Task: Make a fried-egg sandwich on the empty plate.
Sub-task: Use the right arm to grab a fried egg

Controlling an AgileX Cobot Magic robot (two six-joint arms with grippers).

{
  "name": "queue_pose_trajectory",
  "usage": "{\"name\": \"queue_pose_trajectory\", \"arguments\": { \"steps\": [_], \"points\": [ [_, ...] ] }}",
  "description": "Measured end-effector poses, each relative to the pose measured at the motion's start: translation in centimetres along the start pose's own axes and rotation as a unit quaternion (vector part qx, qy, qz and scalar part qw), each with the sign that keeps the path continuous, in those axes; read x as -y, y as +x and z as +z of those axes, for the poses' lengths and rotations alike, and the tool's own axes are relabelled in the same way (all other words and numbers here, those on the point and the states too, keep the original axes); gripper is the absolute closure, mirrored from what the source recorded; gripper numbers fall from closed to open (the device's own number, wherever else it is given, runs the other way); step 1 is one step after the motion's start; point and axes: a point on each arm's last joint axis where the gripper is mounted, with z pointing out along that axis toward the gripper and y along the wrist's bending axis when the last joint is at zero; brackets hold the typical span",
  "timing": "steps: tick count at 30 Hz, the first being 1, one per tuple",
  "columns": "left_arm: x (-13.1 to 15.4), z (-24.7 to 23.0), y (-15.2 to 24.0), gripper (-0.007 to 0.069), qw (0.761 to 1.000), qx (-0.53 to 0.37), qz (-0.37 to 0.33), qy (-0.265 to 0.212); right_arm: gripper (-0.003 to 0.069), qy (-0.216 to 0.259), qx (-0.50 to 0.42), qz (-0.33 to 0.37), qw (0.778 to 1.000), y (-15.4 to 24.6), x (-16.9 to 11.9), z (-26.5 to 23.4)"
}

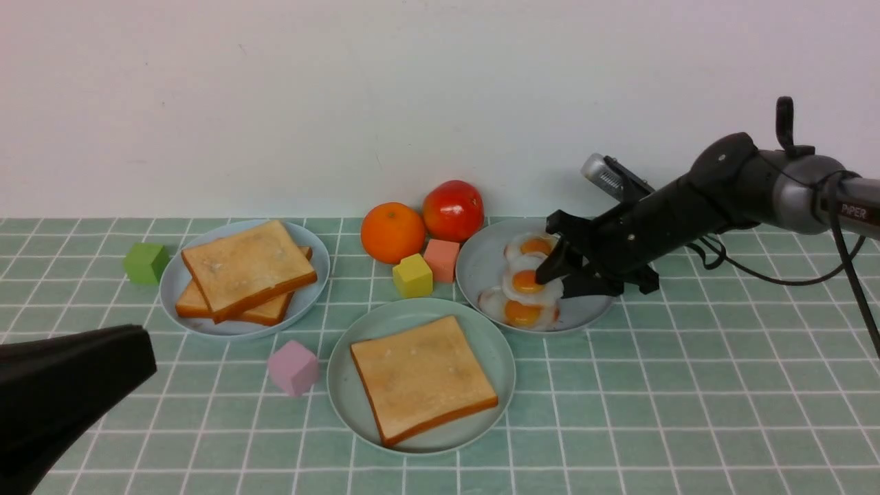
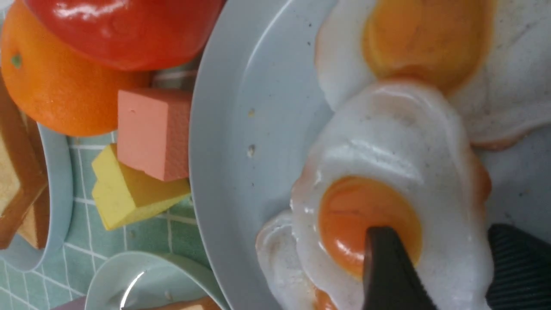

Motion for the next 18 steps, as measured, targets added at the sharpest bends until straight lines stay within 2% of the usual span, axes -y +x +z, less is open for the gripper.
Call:
{"name": "queue_pose_trajectory", "arguments": {
  "steps": [3, 11, 18],
  "points": [
    [0.0, 0.0, 0.0, 0.0638, 1.000, 0.000, 0.000, 0.000, 0.0370, 0.001, 0.000, -0.001, 1.000, 0.0, 0.0, 0.0],
    [0.0, 0.0, 0.0, 0.0638, 1.000, 0.000, 0.000, 0.000, 0.0553, -0.002, 0.004, 0.002, 1.000, -0.1, 0.0, -0.1],
    [-0.1, 0.0, 0.2, 0.0636, 1.000, -0.013, 0.000, -0.005, 0.0577, -0.024, 0.003, -0.017, 1.000, -0.2, -1.1, -1.0]
  ]
}}
